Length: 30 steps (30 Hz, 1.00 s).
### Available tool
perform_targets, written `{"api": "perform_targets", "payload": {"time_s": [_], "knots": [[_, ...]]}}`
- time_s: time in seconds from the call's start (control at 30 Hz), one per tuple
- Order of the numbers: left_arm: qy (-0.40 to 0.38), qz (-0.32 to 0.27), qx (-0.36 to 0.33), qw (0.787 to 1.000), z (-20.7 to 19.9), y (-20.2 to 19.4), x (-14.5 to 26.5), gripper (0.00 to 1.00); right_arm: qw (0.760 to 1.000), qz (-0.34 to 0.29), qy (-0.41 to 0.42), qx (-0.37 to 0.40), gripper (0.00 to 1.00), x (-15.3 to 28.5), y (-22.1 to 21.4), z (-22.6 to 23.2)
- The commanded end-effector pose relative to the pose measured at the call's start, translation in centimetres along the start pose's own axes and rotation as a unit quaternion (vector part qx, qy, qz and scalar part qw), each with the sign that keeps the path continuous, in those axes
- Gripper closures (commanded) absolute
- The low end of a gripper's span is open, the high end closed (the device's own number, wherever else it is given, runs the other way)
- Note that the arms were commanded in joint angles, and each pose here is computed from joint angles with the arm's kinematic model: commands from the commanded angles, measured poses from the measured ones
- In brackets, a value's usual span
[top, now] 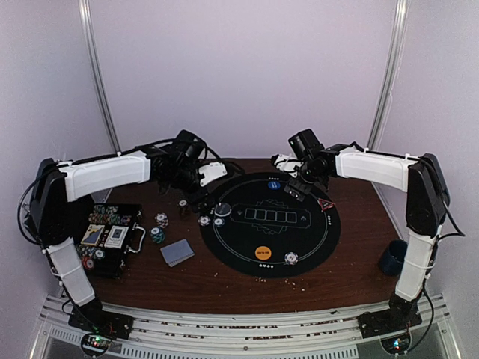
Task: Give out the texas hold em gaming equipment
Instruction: Place the pile of poker chips at the dealer area, then pick up the pile of poker chips from the pile of poker chips.
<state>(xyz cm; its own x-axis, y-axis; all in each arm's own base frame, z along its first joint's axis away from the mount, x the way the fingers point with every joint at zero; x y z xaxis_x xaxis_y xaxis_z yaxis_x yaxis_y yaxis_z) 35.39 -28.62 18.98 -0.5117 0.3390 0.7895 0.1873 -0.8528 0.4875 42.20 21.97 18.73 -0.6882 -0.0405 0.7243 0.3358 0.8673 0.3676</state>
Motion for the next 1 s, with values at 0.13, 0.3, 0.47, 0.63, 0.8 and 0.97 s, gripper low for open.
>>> {"api": "perform_targets", "payload": {"time_s": [0.13,0.3,0.47,0.63,0.8,0.97], "knots": [[0.041,-0.025,0.100,0.994,6.1,-4.8,5.4,0.02,1.000,-0.026,-0.009,-0.014,0.00,1.9,0.8,-0.7],[0.011,0.006,0.177,0.984,7.0,-10.2,6.3,0.02,1.000,-0.025,-0.012,-0.007,0.00,2.1,1.1,-0.4],[-0.032,0.009,0.210,0.977,5.0,-14.0,6.1,0.02,0.999,-0.027,-0.015,-0.006,0.00,2.5,1.3,-0.4],[-0.077,0.021,0.206,0.975,2.3,-15.9,5.4,0.02,1.000,-0.026,-0.015,-0.004,0.00,2.3,1.4,-0.2],[-0.080,0.028,0.197,0.977,1.3,-17.0,5.3,0.02,1.000,-0.021,-0.019,0.004,0.00,2.0,1.4,0.3],[-0.075,0.056,0.206,0.974,1.3,-18.3,4.2,0.02,1.000,-0.018,-0.019,0.010,0.00,1.8,1.4,0.7]]}}
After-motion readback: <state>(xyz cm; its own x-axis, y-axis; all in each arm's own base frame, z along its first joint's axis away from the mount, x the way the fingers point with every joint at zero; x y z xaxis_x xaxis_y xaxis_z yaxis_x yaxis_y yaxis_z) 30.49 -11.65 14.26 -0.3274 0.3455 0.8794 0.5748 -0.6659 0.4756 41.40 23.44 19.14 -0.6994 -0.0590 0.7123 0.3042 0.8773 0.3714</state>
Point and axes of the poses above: each gripper's point midway between its finger pads, its own x axis back along the fingers, its own z axis along the line the jaws close on, y = z × x, the point moved 5 cm from there along x, back along the fingers, and after that the axes turned 3 degrees about x, right-handed, at the moved point
